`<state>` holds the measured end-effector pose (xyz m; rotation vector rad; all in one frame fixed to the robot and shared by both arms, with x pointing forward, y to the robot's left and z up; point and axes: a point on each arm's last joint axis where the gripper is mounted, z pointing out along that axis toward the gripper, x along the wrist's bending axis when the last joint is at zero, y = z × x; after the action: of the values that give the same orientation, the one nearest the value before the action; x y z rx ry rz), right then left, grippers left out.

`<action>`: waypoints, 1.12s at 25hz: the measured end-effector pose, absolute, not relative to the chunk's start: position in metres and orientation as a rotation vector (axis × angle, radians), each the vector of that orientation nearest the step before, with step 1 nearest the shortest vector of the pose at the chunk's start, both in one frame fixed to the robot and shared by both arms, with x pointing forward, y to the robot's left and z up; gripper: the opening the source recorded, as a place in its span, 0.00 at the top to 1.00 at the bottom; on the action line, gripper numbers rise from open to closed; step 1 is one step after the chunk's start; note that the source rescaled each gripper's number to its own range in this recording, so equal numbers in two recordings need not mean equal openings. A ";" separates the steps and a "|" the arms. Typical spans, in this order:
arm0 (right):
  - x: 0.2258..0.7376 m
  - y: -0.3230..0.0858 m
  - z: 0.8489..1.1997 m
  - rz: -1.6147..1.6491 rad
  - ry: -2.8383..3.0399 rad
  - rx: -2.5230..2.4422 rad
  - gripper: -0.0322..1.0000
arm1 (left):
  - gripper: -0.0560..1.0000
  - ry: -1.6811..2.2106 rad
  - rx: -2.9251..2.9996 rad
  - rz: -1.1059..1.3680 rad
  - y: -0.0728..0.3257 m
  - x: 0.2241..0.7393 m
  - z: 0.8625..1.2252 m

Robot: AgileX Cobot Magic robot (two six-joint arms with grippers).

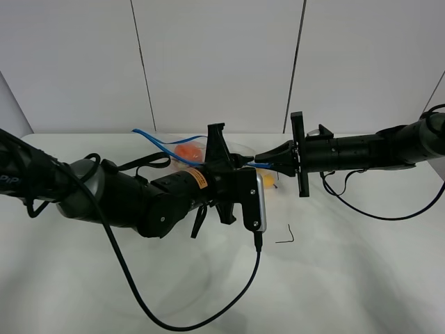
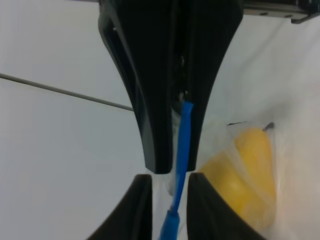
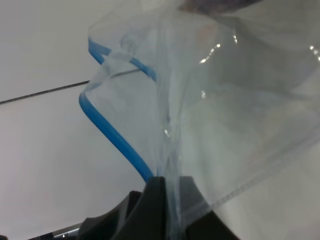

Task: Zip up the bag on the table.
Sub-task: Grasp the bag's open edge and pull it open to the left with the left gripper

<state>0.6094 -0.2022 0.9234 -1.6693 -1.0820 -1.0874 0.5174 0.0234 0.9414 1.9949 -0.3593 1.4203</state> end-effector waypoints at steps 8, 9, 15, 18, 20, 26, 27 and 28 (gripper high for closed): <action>0.609 -0.202 0.923 -1.087 -1.082 -1.669 0.96 | 0.75 -0.327 2.005 1.395 0.024 0.519 0.936; 0.609 -0.202 0.923 -1.087 -1.083 -1.669 0.96 | 0.75 -0.331 2.011 1.390 0.024 0.519 0.934; 0.609 -0.202 0.923 -1.085 -1.086 -1.670 0.96 | 0.75 -0.324 1.997 1.406 0.024 0.520 0.933; 0.609 -0.202 0.923 -1.085 -1.086 -1.670 0.96 | 0.75 -0.324 1.995 1.408 0.024 0.520 0.934; 0.609 -0.202 0.923 -1.085 -1.086 -1.670 0.96 | 0.75 -0.314 1.997 1.408 0.025 0.521 0.933; 0.609 -0.202 0.923 -1.085 -1.086 -1.670 0.96 | 0.75 -0.248 2.012 1.410 0.027 0.523 0.933; 0.609 -0.202 0.923 -1.085 -1.086 -1.670 0.96 | 0.75 -0.247 2.011 1.410 0.027 0.523 0.933; 0.609 -0.202 0.923 -1.085 -1.086 -1.670 0.96 | 0.75 -0.246 2.010 1.411 0.027 0.523 0.933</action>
<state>0.6092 -0.2023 0.9232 -1.6700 -1.0862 -1.0846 0.5227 0.0273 0.9333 2.0101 -0.2458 1.4111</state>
